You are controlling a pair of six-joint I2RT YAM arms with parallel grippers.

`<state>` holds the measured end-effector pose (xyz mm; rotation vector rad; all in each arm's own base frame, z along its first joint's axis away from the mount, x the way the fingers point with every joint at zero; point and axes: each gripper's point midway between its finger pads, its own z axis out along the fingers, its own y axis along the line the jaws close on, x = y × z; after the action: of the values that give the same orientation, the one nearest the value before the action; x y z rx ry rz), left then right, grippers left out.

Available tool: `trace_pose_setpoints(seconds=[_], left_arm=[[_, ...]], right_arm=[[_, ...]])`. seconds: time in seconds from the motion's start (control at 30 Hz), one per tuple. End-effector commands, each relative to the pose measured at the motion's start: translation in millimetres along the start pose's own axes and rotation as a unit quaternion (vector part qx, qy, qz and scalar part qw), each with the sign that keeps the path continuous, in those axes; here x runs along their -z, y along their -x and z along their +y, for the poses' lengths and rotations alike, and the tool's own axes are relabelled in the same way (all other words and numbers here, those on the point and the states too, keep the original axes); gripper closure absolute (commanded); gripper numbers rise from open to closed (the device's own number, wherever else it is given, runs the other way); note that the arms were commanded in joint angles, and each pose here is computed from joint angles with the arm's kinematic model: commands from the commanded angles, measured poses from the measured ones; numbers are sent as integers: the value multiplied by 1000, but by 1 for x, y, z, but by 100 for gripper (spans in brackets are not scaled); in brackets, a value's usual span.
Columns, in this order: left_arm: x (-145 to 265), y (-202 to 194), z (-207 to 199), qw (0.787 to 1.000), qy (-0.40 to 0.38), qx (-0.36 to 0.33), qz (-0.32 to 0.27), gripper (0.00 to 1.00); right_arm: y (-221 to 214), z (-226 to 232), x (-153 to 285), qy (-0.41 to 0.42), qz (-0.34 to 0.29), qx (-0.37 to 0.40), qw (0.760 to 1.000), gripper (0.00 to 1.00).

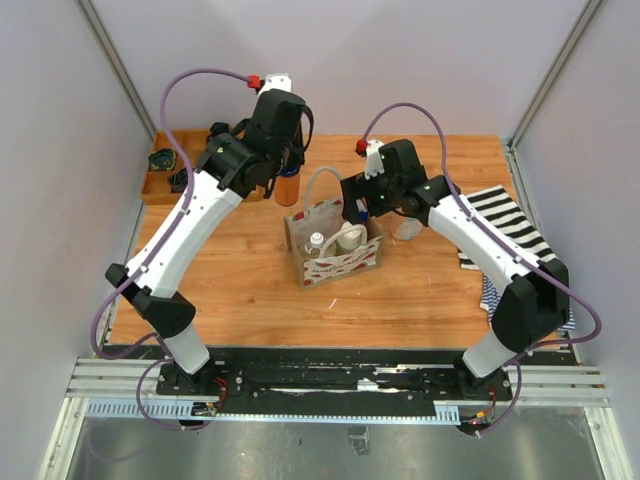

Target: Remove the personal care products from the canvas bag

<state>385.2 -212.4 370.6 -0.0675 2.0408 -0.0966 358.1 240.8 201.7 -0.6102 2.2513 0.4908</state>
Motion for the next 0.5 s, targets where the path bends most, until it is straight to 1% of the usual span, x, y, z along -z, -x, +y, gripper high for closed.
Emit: trace_pose_setpoints(seconds=[0.0,0.17,0.3,0.47], left_arm=[[34,37,27,998,14,30,-56,99],[35,33,43,998,24,35,-53,99],[25,16,53,998,36,39,-42,100],[12,-10,67,997,49,48,-36,99]], right_arm=[[25,14,-1,22,-30,34,999,2],[26,19,-15,29,-11,42,999,8],[25,23,-29,38,-1,46,998,12],[12,18,-46,34,29,46,998,18]])
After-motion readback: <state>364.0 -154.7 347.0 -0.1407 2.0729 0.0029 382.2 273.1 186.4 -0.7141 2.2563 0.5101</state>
